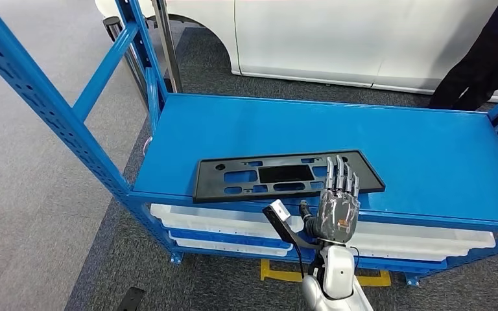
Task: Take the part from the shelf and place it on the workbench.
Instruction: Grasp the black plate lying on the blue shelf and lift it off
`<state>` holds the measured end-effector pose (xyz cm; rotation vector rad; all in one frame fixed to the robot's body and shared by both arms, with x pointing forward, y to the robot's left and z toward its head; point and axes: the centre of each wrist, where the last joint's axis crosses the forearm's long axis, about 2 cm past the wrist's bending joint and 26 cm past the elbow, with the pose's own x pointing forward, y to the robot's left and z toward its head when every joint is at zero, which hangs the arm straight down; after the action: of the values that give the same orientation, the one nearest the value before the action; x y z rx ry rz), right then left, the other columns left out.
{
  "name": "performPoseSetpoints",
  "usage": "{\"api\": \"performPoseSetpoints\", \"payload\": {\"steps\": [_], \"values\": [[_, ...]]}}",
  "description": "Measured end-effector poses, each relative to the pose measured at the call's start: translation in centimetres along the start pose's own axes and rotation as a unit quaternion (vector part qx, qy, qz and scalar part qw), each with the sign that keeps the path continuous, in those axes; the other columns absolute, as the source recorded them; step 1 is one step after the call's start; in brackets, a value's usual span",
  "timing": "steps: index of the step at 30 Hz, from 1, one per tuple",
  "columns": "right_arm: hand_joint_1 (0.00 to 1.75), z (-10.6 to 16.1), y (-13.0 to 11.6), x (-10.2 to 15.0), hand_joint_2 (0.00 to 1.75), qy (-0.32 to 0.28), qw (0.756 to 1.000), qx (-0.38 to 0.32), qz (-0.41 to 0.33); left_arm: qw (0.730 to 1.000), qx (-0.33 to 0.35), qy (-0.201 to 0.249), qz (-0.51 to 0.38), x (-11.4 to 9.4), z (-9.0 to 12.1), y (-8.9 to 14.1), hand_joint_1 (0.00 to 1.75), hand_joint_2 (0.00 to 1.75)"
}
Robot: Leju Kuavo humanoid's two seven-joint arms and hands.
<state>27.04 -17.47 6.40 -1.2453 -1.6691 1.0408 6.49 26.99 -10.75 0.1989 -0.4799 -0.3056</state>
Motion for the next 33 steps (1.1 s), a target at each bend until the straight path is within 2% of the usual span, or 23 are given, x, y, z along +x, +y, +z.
{"api": "performPoseSetpoints", "payload": {"steps": [22,33], "values": [[0.0,1.3,2.2,0.2,1.75,0.002,0.998,0.06,0.018,1.0,-0.002,0.002,-0.004,-0.1,0.0,0.0,0.0,0.0],[0.0,0.4,2.5,0.0,1.75,0.004,0.998,0.064,0.027,1.0,-0.003,-0.003,-0.015,0.2,-0.1,0.1,0.0,0.0]]}}
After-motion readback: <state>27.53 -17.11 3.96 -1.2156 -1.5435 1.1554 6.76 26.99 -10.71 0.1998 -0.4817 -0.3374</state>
